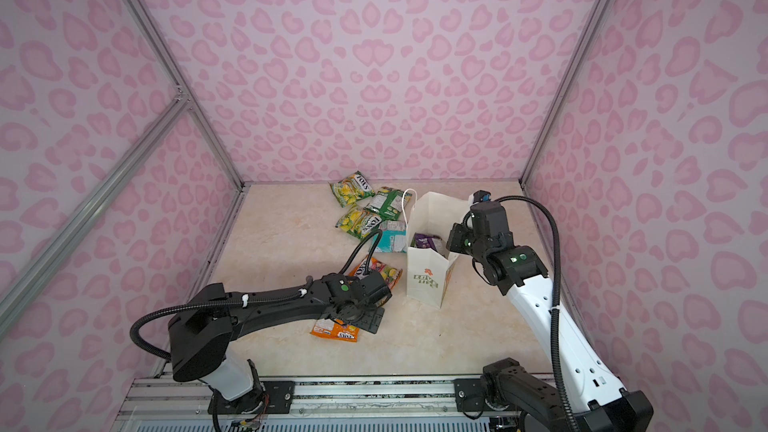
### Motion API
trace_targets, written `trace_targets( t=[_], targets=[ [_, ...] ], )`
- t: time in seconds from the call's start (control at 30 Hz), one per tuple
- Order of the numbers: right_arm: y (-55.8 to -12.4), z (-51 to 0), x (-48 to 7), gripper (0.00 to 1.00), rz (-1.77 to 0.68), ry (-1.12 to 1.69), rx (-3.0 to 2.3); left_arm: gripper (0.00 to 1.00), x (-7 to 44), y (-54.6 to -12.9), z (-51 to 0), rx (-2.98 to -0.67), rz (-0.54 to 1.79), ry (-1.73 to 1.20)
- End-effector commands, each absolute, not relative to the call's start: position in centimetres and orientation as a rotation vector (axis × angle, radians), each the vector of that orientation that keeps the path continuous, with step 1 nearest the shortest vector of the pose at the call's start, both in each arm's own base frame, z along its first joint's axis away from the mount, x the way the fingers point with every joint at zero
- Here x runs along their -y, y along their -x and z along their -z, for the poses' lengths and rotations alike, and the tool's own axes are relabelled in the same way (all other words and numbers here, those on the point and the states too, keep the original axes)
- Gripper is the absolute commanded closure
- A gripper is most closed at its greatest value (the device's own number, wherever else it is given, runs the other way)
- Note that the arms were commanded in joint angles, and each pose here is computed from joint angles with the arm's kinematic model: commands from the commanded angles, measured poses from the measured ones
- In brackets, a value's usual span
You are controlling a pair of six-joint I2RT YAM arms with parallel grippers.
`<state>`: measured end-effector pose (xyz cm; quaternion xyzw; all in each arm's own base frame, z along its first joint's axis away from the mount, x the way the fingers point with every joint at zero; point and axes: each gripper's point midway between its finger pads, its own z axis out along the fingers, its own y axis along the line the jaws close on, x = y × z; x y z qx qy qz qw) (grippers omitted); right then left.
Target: Place the snacks into the paper bag
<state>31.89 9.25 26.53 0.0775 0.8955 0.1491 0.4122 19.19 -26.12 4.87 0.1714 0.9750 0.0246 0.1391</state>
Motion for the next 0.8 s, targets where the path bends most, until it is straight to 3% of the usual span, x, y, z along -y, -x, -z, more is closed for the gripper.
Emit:
trace_targets(
  t=[0.0, 0.13, 0.43, 0.63, 0.77],
  targets=[
    [-31.6, -26.4, -8.8, 1.0, -0.356, -0.195, -2.259, 0.03, 23.4, -20.4, -4.4, -2.76, -0.332, -0.397],
    [-31.6, -26.2, -8.8, 1.0, -0.364, -0.202, -2.261, 0.03, 22.2, -20.9, -3.7, -2.7, -0.523, -0.383],
    [-31.7, -26.3, -8.7, 1.0, -0.366, -0.202, -2.258, 0.0, 21.4, -21.6, -1.3, -2.646, -0.675, -0.341],
    [-31.6, -26.5, -8.3, 1.0, -0.357, -0.212, -2.251, 0.1, 20.7, -21.0, -0.3, -2.668, -0.688, -0.308],
    [-31.6, -26.5, -8.4, 1.0, -0.363, -0.214, -2.251, 0.22, 20.5, -20.7, 0.1, -2.693, -0.664, -0.293]
  ],
)
